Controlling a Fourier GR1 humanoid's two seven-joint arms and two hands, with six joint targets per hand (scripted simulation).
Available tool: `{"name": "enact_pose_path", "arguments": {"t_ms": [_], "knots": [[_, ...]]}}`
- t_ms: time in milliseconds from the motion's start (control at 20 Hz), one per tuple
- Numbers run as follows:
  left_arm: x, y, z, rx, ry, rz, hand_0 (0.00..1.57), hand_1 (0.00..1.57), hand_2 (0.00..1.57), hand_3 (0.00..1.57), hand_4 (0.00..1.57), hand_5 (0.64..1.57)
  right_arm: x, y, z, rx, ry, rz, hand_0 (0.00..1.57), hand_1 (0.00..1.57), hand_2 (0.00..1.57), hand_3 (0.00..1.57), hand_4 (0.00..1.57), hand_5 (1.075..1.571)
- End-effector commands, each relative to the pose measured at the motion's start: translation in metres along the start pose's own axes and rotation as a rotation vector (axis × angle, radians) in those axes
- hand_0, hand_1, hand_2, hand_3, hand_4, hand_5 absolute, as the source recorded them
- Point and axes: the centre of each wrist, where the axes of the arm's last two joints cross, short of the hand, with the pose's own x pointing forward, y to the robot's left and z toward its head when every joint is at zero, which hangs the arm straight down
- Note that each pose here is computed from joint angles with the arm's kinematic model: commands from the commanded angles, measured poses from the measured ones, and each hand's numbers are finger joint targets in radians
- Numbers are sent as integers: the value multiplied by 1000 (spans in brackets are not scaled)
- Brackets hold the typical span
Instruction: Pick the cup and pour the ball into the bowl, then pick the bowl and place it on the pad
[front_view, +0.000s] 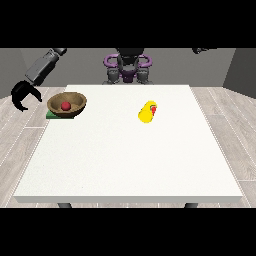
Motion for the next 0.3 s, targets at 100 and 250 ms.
{"name": "enact_pose_path", "arguments": {"t_ms": [100,250], "knots": [[-9,13,9,26,49,28,0,0,0,0,0,1566,30,-6,-10,67,-36,-73,393,393,0,111,0,1397],[-70,18,16,91,176,49,0,0,0,0,0,1566,42,15,-17,187,13,-26,379,379,120,409,315,1374]]}}
